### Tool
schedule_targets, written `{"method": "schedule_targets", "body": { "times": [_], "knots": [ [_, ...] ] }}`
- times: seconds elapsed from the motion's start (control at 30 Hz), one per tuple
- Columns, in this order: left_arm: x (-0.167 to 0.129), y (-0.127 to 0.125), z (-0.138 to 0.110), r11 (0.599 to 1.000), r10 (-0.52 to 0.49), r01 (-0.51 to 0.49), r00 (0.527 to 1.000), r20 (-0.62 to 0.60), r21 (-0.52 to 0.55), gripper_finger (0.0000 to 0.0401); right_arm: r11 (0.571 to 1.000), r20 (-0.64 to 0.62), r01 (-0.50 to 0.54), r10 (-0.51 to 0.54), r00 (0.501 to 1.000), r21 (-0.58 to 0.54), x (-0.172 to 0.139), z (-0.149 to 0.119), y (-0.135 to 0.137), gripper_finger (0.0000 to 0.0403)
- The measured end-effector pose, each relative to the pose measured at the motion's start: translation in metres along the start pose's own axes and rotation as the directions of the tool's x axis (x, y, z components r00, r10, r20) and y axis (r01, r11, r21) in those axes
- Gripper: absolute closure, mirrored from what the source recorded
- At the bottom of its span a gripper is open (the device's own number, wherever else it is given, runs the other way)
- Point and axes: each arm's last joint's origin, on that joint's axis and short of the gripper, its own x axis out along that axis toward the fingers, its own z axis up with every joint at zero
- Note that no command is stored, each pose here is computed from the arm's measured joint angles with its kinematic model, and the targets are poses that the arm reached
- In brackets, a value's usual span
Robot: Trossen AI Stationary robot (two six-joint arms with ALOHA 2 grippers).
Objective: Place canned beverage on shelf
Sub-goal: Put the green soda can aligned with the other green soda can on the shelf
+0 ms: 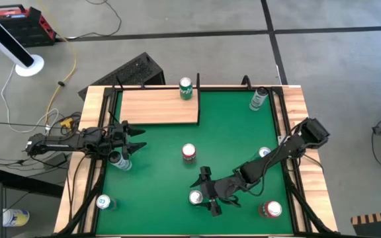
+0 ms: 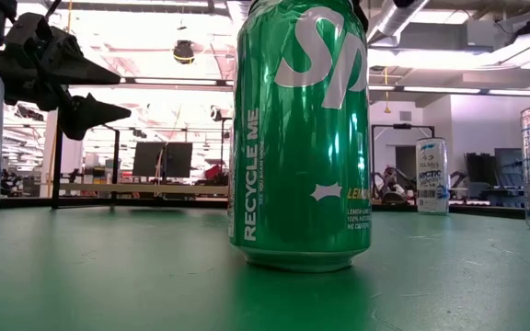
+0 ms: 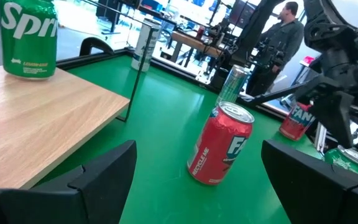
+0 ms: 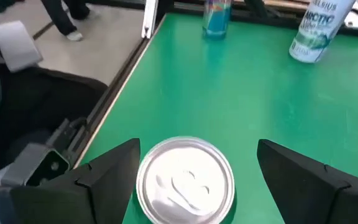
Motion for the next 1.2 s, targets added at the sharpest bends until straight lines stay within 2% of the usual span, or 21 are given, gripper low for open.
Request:
{"method": "schedule_targets", "body": {
  "times": [0.33,0.63,0.8,1.2],
  "knots": [
    [0.000,0.000,0.000,1.000,-0.002,0.002,1.000,0.000,-0.001,0.0069,1.000,-0.026,-0.004,0.005,1.000,0.011,-0.001,-0.003,0.003,0.0026],
    [0.000,0.000,0.000,1.000,-0.002,0.002,1.000,0.000,0.000,0.0069,0.999,-0.044,0.000,0.001,0.999,0.035,-0.001,-0.005,0.002,0.0025],
    [0.000,0.000,0.000,1.000,-0.002,0.002,1.000,-0.001,0.000,0.0069,0.999,-0.096,-0.003,0.006,0.995,0.035,0.014,-0.021,0.004,0.0025],
    [0.000,0.000,0.000,1.000,0.000,0.000,1.000,-0.005,0.001,0.0069,0.999,-0.072,-0.015,0.018,0.997,0.040,0.019,-0.021,0.005,0.0040]
  ]
}}
